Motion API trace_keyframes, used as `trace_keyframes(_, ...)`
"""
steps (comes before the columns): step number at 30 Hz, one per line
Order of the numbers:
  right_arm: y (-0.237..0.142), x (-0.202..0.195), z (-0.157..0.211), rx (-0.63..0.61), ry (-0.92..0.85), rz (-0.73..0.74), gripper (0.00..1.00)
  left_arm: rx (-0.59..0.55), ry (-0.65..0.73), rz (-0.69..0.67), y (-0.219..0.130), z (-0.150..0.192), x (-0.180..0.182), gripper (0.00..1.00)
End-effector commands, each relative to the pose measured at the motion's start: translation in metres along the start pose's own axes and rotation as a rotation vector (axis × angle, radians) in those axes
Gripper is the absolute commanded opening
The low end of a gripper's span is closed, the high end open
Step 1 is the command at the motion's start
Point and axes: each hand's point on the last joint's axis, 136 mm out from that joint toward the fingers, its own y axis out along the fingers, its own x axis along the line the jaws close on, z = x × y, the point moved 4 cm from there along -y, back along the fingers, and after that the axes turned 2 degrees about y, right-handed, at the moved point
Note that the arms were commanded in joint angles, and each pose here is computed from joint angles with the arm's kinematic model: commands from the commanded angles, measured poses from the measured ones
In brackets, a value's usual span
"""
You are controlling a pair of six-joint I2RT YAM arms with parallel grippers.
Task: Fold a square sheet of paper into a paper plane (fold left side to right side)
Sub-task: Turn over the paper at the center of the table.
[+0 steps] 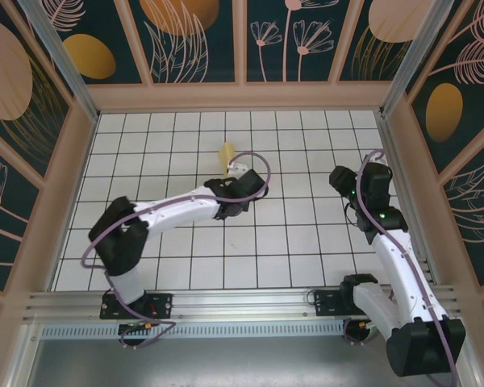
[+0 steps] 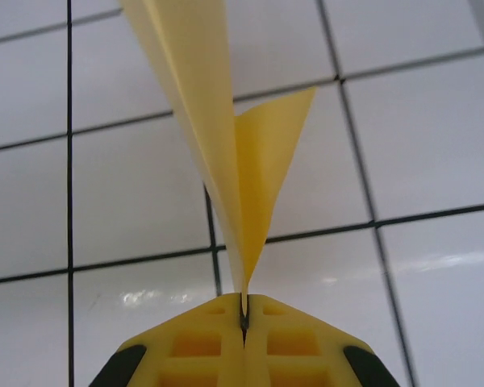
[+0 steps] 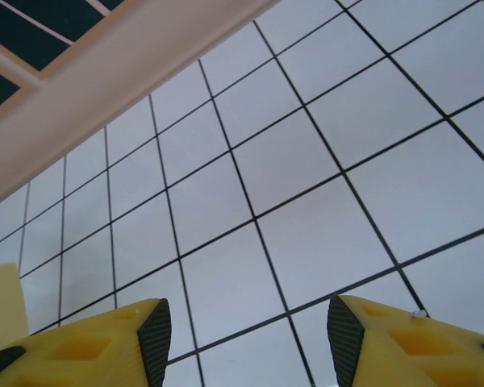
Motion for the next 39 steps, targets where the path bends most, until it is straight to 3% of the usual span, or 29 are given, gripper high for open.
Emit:
trace_keyframes(1, -0.001, -0.010, 0.002, -0.012, -0.026, 0.043, 0.57, 0.069, 0.040, -0.158, 0.012, 0.018, 0.009, 0.00)
trace_keyframes(14, 0.010, -0.013, 0.015, 0.045, -0.011, 0.005, 0.58, 0.156, 0.112, -0.111, 0.067, 0.042, -0.043, 0.00)
trace_keyframes(29, 0.026, -0.004, 0.021, 0.105, 0.021, -0.057, 0.58, 0.112, 0.074, 0.109, 0.053, 0.017, -0.086, 0.00)
trace_keyframes(35, 0.027, -0.005, 0.024, 0.118, 0.009, -0.058, 0.59, 0.120, 0.071, 0.120, 0.054, 0.016, -0.091, 0.17)
trace_keyframes(39, 0.027, -0.005, 0.024, 0.120, 0.007, -0.061, 0.59, 0.119, 0.067, 0.144, 0.050, 0.013, -0.094, 0.35)
